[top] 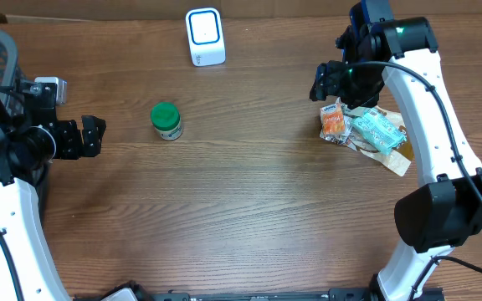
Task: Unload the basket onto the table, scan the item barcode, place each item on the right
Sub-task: 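Move the right gripper left toward the green-lidded jar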
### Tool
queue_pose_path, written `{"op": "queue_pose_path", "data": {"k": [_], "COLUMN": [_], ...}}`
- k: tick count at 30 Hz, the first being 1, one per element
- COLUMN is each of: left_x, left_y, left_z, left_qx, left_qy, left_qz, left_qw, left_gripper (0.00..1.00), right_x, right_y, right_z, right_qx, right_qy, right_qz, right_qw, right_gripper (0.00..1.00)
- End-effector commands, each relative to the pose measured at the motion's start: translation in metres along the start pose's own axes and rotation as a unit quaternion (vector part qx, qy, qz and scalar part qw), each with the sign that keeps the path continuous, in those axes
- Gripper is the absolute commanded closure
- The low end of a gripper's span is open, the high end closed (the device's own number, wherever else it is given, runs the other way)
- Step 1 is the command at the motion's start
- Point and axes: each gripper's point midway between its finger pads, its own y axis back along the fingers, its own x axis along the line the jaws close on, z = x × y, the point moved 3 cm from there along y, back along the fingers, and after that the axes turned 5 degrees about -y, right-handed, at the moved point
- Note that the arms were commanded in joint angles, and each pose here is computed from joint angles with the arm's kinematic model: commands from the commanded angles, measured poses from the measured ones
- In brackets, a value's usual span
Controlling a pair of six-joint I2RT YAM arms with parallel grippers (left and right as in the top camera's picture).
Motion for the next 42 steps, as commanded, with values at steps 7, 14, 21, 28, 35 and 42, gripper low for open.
{"op": "queue_pose_path", "data": {"k": [7,14,21,28,35,42], "left_x": [0.002,0.002,0.002,0.002,0.002,0.002], "left_y": [0.000,0.000,0.000,0.000,0.000,0.000], "left_z": [0.000,0.000,0.000,0.000,0.000,0.000], "left_qx": [-0.001,-0.001,-0.001,-0.001,-0.001,-0.001], "left_qy": [-0.002,-0.002,-0.002,-0.002,-0.002,-0.002], "left_qz": [0.000,0.000,0.000,0.000,0.000,0.000], "left_qw": [1.000,1.000,1.000,1.000,1.000,1.000], "left_gripper": [0.00,0.01,0.00,0.01,0.00,0.00], "right_x": [0.000,0.004,0.004,0.012,0.059,0.157], "right_y": [0.004,0.005,0.005,0.006,0.006,-0.011], "right_z": [0.005,0.005,0.004,-0.001,-0.004,0.008], "right_qx": [-0.018,-0.017,-0.016,0.001,-0.001,-0.104], "right_qy": [0.006,0.005,0.005,0.004,0.048,0.162], "right_qz": [0.000,0.017,0.016,0.045,0.137,0.181], "right_qw": [1.000,1.000,1.000,0.999,0.989,0.965], "right_gripper": [0.24,0.21,0.19,0.19,0.16,0.00]}}
